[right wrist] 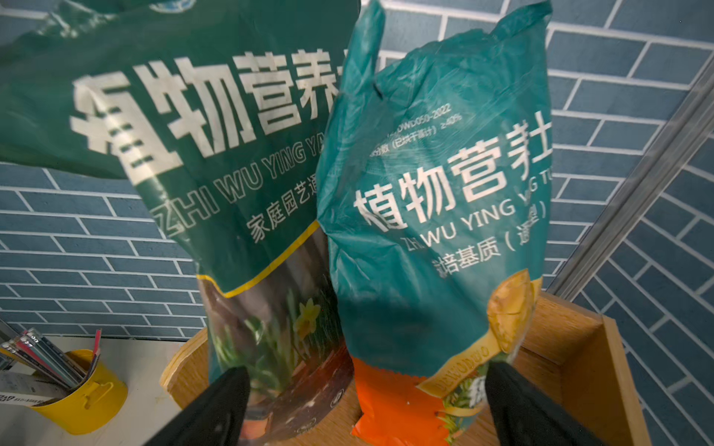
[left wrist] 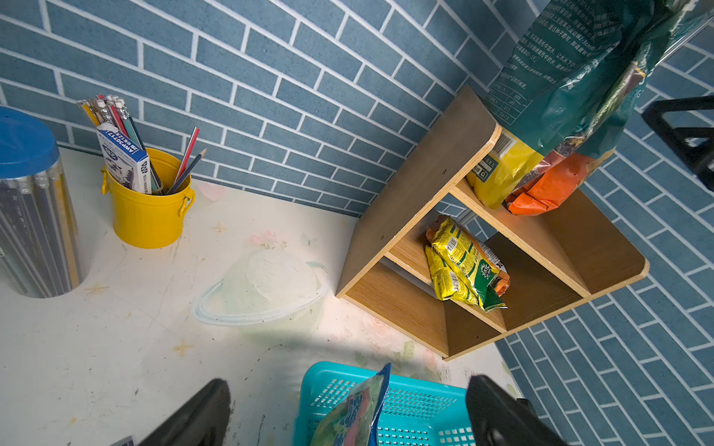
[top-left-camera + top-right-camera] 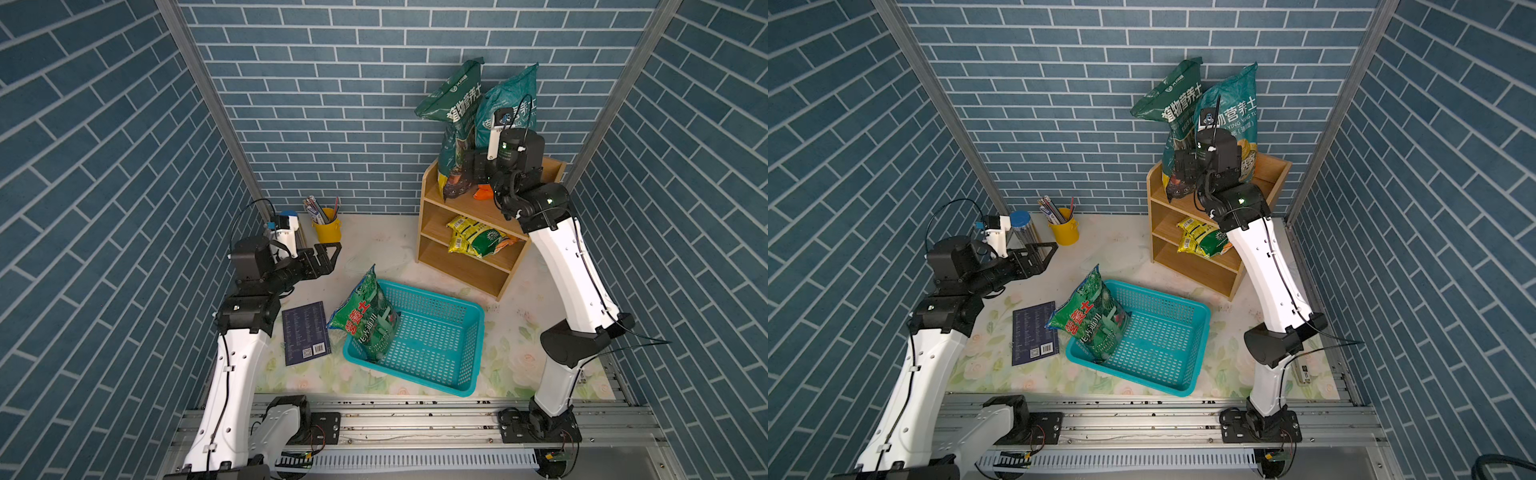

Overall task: Take down the fertilizer bag from the shelf
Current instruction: Pick up the fertilizer bag from the shelf.

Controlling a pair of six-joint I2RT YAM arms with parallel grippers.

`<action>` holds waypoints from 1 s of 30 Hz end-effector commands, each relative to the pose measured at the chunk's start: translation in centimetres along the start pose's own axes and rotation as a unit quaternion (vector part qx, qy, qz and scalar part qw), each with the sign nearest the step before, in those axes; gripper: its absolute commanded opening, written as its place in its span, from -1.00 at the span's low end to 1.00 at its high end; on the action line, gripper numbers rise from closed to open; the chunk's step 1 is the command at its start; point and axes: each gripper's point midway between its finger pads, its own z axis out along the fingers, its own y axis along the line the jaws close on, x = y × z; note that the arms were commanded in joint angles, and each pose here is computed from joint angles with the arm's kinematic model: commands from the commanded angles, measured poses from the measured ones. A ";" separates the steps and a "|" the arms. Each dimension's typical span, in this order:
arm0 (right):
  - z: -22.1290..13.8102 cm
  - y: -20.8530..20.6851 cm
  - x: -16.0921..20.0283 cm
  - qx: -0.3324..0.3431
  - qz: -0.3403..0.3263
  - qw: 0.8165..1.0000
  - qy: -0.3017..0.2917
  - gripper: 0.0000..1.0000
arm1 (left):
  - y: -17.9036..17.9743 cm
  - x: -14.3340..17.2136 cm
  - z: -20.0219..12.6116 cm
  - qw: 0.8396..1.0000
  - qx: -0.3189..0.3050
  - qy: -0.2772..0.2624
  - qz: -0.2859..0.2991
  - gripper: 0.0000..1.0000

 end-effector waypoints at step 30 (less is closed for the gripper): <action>7.4 -6.2 -2.2 0.198 -0.039 0.975 -0.096 -1.00 | 0.4 0.3 0.2 1.000 0.003 0.000 -0.004 1.00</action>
